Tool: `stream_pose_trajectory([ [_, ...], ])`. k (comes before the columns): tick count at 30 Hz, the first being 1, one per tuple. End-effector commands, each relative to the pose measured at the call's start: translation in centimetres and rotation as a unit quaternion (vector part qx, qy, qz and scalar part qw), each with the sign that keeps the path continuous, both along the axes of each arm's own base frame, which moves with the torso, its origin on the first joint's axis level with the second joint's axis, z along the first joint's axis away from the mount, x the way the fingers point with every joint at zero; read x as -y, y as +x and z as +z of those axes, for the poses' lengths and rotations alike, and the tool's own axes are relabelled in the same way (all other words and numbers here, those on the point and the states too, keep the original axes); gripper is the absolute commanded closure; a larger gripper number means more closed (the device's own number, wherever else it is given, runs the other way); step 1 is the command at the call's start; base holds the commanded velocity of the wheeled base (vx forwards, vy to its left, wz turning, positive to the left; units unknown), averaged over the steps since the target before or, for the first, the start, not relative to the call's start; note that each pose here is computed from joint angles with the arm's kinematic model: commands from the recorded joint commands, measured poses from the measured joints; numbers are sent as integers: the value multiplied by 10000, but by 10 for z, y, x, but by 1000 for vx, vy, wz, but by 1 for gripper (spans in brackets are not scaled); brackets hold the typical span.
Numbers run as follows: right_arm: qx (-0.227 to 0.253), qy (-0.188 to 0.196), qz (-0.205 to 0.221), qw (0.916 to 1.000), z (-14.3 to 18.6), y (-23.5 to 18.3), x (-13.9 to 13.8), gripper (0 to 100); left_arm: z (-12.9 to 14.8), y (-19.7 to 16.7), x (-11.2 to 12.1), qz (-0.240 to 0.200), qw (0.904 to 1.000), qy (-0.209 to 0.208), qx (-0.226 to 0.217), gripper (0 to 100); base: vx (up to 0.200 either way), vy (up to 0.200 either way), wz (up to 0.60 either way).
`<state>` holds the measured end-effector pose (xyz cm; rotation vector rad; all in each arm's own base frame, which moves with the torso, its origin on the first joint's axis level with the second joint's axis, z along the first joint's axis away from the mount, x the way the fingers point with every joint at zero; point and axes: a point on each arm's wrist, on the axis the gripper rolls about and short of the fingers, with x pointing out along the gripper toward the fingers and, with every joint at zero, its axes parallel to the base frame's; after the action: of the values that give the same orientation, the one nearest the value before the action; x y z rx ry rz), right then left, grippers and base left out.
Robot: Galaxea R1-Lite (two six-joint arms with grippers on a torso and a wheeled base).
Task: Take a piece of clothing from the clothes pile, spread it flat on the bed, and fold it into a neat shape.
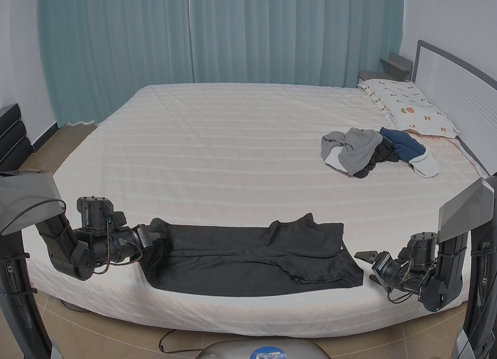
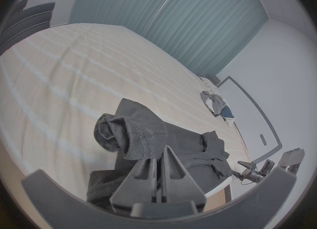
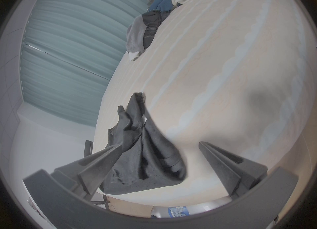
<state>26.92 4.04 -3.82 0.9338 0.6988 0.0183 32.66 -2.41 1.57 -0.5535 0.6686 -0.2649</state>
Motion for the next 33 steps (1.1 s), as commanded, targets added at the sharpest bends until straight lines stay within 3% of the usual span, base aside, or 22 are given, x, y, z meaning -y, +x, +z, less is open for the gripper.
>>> stream_pose_trajectory([
  [1,45,7,6,10000,0,1,0,0,12,-3,9,-85,9998,28,162,100,0,-200,0],
  [10,48,1,10,10000,0,1,0,0,18,0,45,-141,9987,341,355,100,0,-200,0],
  [26,41,-103,87,9999,-1,0,0,0,28,13,106,-342,9960,816,150,100,0,-200,0],
  [33,15,-161,115,9998,-3,-1,0,0,18,17,129,-325,9939,1040,150,100,0,-143,0],
])
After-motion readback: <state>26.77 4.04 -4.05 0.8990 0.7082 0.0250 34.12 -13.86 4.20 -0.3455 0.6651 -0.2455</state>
